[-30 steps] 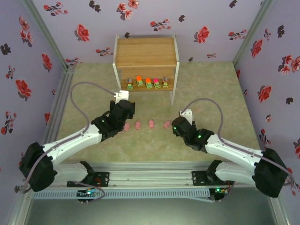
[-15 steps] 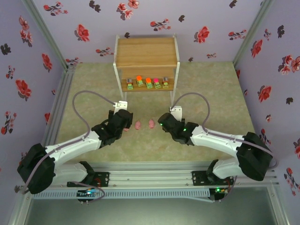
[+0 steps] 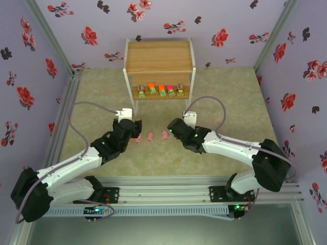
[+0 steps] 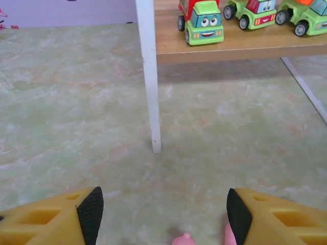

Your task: Place and organize the plastic toys onto the shelf

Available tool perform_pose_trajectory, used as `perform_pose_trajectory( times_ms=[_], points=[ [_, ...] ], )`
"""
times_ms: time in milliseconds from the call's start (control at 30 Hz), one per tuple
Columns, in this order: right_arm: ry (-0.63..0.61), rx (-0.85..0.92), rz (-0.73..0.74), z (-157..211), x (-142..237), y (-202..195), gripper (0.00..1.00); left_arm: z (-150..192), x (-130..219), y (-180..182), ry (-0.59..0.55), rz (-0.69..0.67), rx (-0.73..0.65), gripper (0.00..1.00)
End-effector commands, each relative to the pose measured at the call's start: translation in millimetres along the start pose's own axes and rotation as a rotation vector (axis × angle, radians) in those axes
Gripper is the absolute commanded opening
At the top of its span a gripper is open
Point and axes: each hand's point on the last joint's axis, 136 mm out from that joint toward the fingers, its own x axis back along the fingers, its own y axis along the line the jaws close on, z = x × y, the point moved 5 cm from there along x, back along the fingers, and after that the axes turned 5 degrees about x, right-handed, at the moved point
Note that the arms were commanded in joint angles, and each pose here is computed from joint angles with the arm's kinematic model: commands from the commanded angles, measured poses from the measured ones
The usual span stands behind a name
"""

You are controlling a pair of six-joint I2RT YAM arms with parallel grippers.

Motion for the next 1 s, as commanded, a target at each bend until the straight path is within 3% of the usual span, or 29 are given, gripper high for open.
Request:
perform_pose_trajectory(
  times_ms=[0,367,967],
  points=[
    [0.005,-0.028,0.034,-5,1,4,0.51,1,3,5,0.002,0.003,0.029,0.69],
    [0.053,-0.040,0.112,1,-20,13,0.52,9,-11,5,0.074,0.010,0.037,0.72],
    [0.117,-0.081,0.146,17,-47,10,0.51,13,-19,14,0.099,-0.005,0.070,0.72]
  ],
)
